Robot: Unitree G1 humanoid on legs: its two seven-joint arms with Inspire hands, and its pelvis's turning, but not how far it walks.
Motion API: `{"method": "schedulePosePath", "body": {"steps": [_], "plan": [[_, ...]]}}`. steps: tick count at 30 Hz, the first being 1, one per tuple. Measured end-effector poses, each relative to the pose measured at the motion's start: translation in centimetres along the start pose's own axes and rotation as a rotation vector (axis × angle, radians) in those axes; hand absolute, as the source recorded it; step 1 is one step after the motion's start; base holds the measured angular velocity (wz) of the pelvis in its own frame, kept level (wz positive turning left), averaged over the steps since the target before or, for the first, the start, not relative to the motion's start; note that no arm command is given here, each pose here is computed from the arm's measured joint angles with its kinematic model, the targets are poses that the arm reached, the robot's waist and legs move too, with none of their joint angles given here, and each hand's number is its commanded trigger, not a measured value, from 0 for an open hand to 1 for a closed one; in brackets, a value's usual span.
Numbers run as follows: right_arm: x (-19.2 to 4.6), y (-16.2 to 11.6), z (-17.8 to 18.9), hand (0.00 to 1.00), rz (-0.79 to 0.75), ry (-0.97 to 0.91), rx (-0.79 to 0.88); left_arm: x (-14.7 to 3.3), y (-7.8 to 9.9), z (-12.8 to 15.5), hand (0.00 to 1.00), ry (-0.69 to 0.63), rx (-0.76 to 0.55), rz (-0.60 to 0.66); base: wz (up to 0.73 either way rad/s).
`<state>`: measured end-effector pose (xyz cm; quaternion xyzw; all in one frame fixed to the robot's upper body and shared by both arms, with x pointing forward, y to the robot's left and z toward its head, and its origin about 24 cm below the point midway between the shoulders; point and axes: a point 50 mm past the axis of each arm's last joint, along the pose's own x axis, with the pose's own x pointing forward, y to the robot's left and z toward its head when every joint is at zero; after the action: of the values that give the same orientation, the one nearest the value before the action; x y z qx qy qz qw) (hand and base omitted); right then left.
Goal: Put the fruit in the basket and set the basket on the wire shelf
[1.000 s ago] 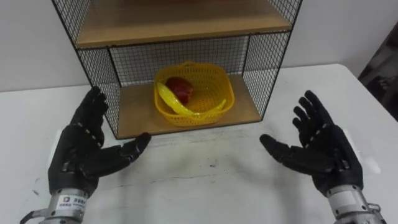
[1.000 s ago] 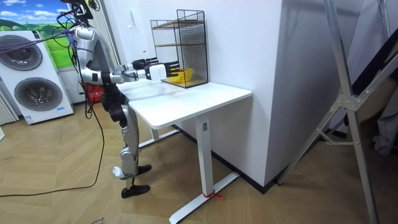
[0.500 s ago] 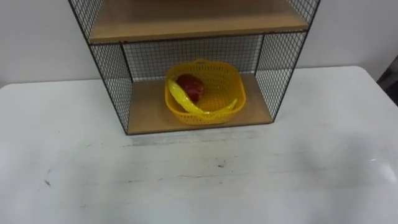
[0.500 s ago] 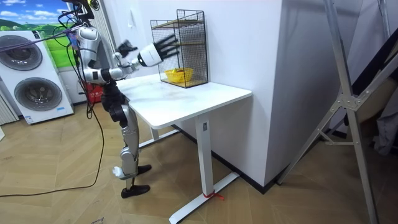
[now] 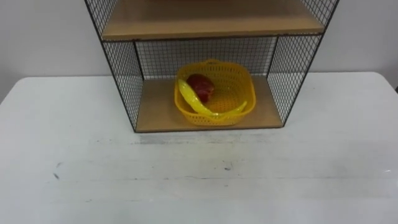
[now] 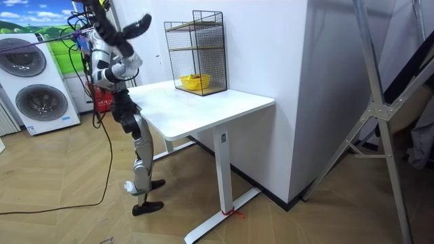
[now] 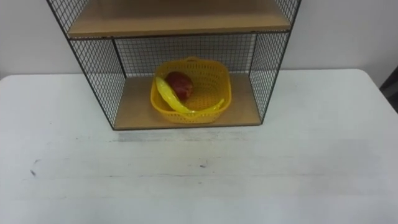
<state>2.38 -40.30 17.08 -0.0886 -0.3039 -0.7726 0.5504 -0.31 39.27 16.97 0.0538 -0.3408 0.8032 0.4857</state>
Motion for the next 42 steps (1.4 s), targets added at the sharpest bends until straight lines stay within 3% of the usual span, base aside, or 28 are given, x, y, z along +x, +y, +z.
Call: {"method": "schedulePosePath", "body": {"steps": [3,5,9,12,14,17,23,27,30,33,35,36,38,39,41,42], "plan": [[0.5,-1.9,-2.7,0.0,-0.089,0.141,-0.096,1.2,3.1,-3.2,0.0,0.153,0.153,0.113,-0.01],[0.8,-4.3,-5.3,0.0,-0.184,0.277,-0.199,1.5,6.3,-6.1,0.0,0.304,0.272,0.25,0.0],[-0.3,-8.2,-8.7,0.0,-0.31,0.472,-0.327,-0.1,10.6,-9.4,0.0,0.495,0.437,0.381,-0.01],[-2.3,-13.2,-11.4,0.0,-0.44,0.649,-0.473,-2.1,14.1,-11.5,0.0,0.636,0.564,0.467,-0.03],[-4.8,-17.5,-12.8,0.0,-0.621,0.811,-0.522,-3.9,16.7,-12.4,0.0,0.747,0.615,0.556,-0.04],[-8.7,-21.4,-13.5,0.0,-0.774,0.963,-0.569,-6.0,19.5,-13.0,0.0,0.842,0.659,0.682,-0.11],[-14.4,-24.9,-13.8,0.0,-0.864,1.15,-0.665,-9.9,24.0,-13.2,0.0,1.021,0.684,0.862,-0.15],[-17.1,-25.9,-13.8,0.0,-0.833,1.236,-0.727,-12.1,25.8,-13.4,0.0,1.09,0.71,0.893,-0.2],[-18.8,-26.6,-13.9,0.0,-0.768,1.317,-0.796,-14.0,27.1,-13.4,0.0,1.194,0.762,0.818,-0.04],[-20.6,-26.3,-14.4,0.0,-0.635,1.4,-0.888,-15.7,28.1,-13.3,0.0,1.318,0.85,0.629,0.04],[-22.0,-25.2,-15.1,0.0,-0.392,1.474,-1.0,-17.0,27.9,-13.7,0.0,1.433,0.994,0.315,-0.02],[-22.3,-24.8,-15.4,0.0,-0.296,1.491,-1.037,-17.3,27.7,-13.8,0.0,1.459,1.038,0.215,-0.05],[-23.3,-22.9,-16.4,0.0,0.099,1.522,-1.17,-18.5,26.6,-14.7,0.0,1.528,1.203,-0.183,-0.09],[-23.5,-22.3,-16.7,0.0,0.202,1.52,-1.198,-18.9,26.2,-14.9,0.0,1.537,1.248,-0.293,-0.14],[-24.2,-19.6,-17.8,0.0,0.606,1.475,-1.303,-21.1,23.8,-16.1,0.0,1.519,1.411,-0.762,-0.04],[-24.4,-19.1,-18.0,0.0,0.678,1.465,-1.315,-21.7,23.2,-16.4,0.0,1.508,1.437,-0.868,0.11]]}}
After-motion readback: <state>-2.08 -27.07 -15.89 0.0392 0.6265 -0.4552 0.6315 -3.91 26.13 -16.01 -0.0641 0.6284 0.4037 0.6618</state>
